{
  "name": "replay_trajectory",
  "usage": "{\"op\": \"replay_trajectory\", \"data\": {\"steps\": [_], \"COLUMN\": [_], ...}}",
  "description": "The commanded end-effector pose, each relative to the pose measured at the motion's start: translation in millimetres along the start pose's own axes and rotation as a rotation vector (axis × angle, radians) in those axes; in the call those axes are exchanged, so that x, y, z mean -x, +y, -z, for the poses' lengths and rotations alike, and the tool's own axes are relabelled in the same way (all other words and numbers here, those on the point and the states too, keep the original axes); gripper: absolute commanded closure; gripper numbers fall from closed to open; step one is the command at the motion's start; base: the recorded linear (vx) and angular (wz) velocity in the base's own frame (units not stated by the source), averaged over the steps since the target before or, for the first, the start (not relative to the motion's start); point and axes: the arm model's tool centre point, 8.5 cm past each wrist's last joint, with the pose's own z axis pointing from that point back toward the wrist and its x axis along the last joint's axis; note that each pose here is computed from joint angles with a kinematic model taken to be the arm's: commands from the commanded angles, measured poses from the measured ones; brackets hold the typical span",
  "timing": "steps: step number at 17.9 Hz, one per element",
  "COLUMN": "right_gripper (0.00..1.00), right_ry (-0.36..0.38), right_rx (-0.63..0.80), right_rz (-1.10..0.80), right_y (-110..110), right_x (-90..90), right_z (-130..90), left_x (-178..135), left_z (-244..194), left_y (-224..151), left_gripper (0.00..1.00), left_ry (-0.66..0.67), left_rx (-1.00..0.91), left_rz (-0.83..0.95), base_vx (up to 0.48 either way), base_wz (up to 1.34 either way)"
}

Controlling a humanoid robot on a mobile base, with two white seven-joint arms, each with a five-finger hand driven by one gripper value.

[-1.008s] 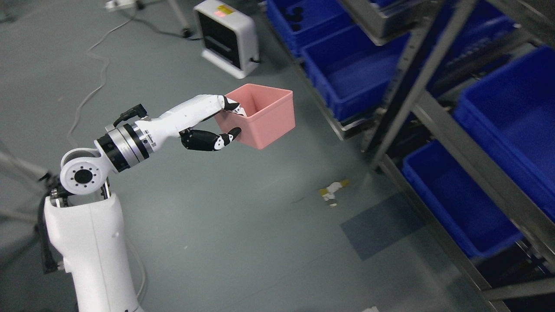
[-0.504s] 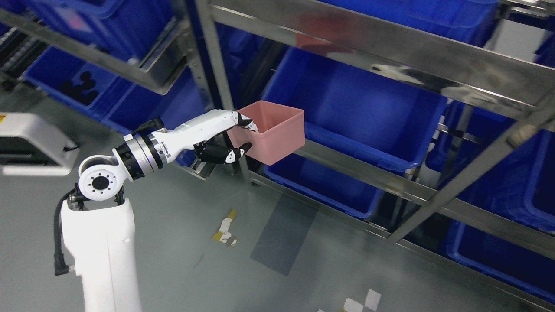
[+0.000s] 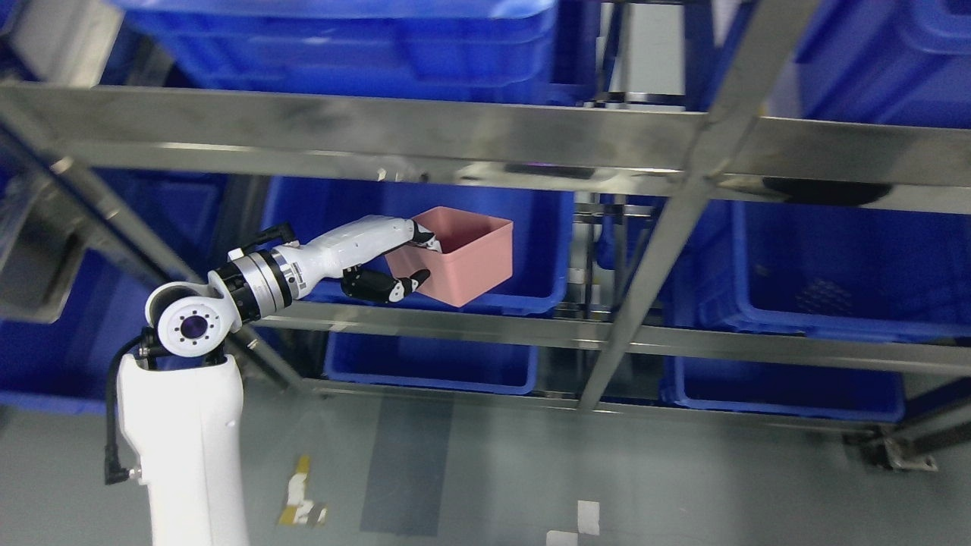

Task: Place storage box into left shelf container
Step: 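Lower the pink box into the blue bin on the shelf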

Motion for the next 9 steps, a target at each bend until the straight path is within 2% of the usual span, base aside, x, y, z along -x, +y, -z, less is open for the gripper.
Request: {"op": "replay_trajectory", "data": {"steps": [1,6,9], "right_gripper": [0.01,0.01,0.01], "right_ry": [-0.037,-0.037,-0.037], "right_rx": [0.016,0.016,0.016], "right_rz": [0.000,0.000,0.000], "right_y": [-10.8,-10.8,-10.8], "right_x": [-18.6,-18.6,-18.6], "right_z": [0.9,0.9,0.9], "left_x": [59.5,85.6,89.6], "left_z": [-28.4,-54.8,-57.4], "left_y": [-12.2,-17.3,-21.9], "left_gripper": [0.96,0.95,0.90], "left_ry": [0.149,0.213,0.223], "left_rx": [-0.039,-0.088,-0.097], "left_rz": [-0.140,-0.208,-0.222], "base_vx": [0.087,0.076,0.054], "base_wz": [-0.52,-0.40,-0.26]}}
